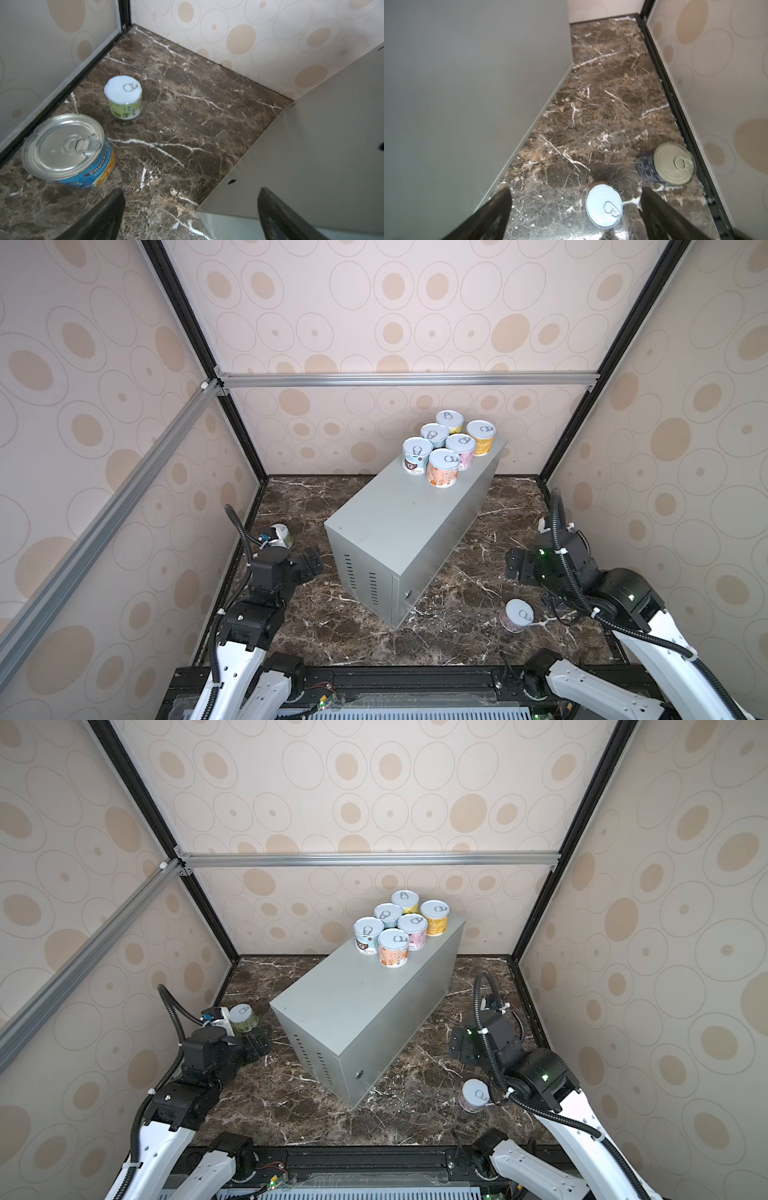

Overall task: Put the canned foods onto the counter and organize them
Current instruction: 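Withdraw the right gripper down toward the floor cans beside the box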

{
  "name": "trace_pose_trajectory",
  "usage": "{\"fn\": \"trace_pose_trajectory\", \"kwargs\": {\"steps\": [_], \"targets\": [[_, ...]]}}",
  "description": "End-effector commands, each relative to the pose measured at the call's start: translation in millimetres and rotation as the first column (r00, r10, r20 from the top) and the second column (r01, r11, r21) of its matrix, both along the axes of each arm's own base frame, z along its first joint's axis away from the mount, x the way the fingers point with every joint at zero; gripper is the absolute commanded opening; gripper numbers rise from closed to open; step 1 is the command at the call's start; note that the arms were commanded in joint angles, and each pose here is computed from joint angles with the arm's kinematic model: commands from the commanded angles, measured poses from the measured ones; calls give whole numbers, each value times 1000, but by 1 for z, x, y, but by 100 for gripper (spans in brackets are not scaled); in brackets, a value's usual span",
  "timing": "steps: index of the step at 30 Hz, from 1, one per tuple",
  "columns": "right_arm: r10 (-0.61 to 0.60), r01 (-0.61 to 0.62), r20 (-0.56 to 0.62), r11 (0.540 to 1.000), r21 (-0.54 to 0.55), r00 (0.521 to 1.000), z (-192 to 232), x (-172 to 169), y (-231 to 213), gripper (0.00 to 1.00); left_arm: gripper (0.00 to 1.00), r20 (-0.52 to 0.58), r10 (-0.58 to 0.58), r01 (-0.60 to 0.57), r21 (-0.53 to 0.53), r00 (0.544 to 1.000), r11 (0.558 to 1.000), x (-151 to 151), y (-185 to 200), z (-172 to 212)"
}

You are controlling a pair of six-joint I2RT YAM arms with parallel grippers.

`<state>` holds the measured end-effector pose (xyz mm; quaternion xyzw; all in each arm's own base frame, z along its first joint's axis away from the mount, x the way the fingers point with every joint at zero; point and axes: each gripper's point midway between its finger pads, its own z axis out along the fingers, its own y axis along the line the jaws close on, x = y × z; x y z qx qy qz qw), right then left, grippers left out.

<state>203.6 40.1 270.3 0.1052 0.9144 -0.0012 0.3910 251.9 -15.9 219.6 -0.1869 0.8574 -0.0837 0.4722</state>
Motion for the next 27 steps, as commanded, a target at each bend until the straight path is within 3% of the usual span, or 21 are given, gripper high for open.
{"fn": "trace_pose_trajectory", "kwargs": {"steps": [1,11,27], "targets": [[-201,202,-50,979,8,978,-27,-18,-26,99,99,-34,78,-78,-19,996,997,-7,10,-6],[-396,397,-195,917,-40,897,-98,-44,-44,99,99,-98,220,-228,-72,971,971,-8,22,-47],[-422,453,-269,889,65,866,-171,-49,-29,99,99,-114,250,-257,-43,961,966,16,23,-72]]}}
